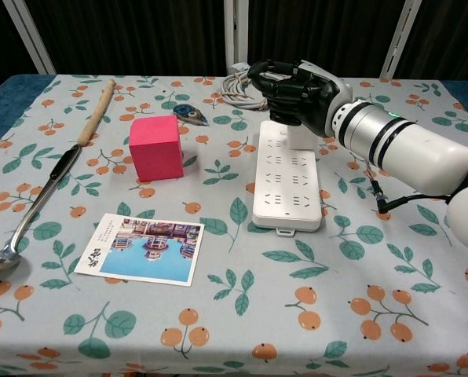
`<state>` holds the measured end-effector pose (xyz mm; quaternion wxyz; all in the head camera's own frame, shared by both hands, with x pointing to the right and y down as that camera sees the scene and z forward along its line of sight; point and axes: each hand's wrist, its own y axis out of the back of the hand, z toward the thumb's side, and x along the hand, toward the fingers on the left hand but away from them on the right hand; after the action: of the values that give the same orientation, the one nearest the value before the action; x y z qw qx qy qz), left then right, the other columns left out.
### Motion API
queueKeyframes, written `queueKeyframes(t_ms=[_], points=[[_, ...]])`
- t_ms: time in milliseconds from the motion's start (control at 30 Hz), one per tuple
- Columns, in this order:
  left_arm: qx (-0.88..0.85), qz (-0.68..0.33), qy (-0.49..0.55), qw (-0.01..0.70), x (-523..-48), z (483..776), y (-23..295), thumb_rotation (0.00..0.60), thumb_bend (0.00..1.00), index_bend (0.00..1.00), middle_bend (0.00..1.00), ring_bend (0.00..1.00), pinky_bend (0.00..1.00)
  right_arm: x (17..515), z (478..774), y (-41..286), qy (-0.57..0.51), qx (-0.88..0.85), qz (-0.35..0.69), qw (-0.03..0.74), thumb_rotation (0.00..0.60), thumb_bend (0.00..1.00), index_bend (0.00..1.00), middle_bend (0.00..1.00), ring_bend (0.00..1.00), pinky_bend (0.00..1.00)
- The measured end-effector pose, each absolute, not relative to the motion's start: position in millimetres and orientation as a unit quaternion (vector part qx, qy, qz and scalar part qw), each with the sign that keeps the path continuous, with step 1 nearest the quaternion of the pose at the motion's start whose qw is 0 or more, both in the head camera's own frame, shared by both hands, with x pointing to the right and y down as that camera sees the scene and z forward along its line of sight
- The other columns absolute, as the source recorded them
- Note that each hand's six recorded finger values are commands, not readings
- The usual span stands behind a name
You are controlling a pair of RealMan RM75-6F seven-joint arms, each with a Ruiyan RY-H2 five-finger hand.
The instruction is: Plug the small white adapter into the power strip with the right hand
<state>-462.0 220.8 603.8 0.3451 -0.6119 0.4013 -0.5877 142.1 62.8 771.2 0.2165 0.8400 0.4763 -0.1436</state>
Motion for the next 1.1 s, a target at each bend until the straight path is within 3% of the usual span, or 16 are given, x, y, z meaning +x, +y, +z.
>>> queueKeyframes(t_ms=[600,833,933,1000,1100], points=[[-0.613,-0.583,0.402,0.351,-461.2,601.8,218.7,0.600,0.00,0.02,0.00,0.00,0.00,156.0,738.0,47.6,0.497,0.843,-0.099,0.180,0.600,0.93,1.00,1.00,1.00,1.00],[-0.609,-0.582,0.404,0.357,-460.1,599.8,217.3,0.600,0.00,0.02,0.00,0.00,0.00,179.4,713.0,41.0,0.504,0.853,-0.108,0.077,0.600,0.85,0.97,0.98,0.97,0.98],[-0.608,-0.581,0.405,0.359,-460.0,599.9,216.2,0.600,0.00,0.02,0.00,0.00,0.00,197.9,699.7,41.0,0.507,0.851,-0.137,-0.013,0.600,0.74,0.83,0.89,0.83,0.83],[-0.607,-0.580,0.407,0.360,-459.7,599.6,215.3,0.600,0.00,0.02,0.00,0.00,0.00,214.8,689.2,43.0,0.506,0.842,-0.168,-0.086,0.600,0.62,0.69,0.76,0.66,0.61],[-0.606,-0.578,0.409,0.362,-458.1,599.1,214.4,0.600,0.00,0.02,0.00,0.00,0.00,244.7,672.3,49.1,0.498,0.815,-0.225,-0.192,0.600,0.47,0.53,0.59,0.47,0.38]])
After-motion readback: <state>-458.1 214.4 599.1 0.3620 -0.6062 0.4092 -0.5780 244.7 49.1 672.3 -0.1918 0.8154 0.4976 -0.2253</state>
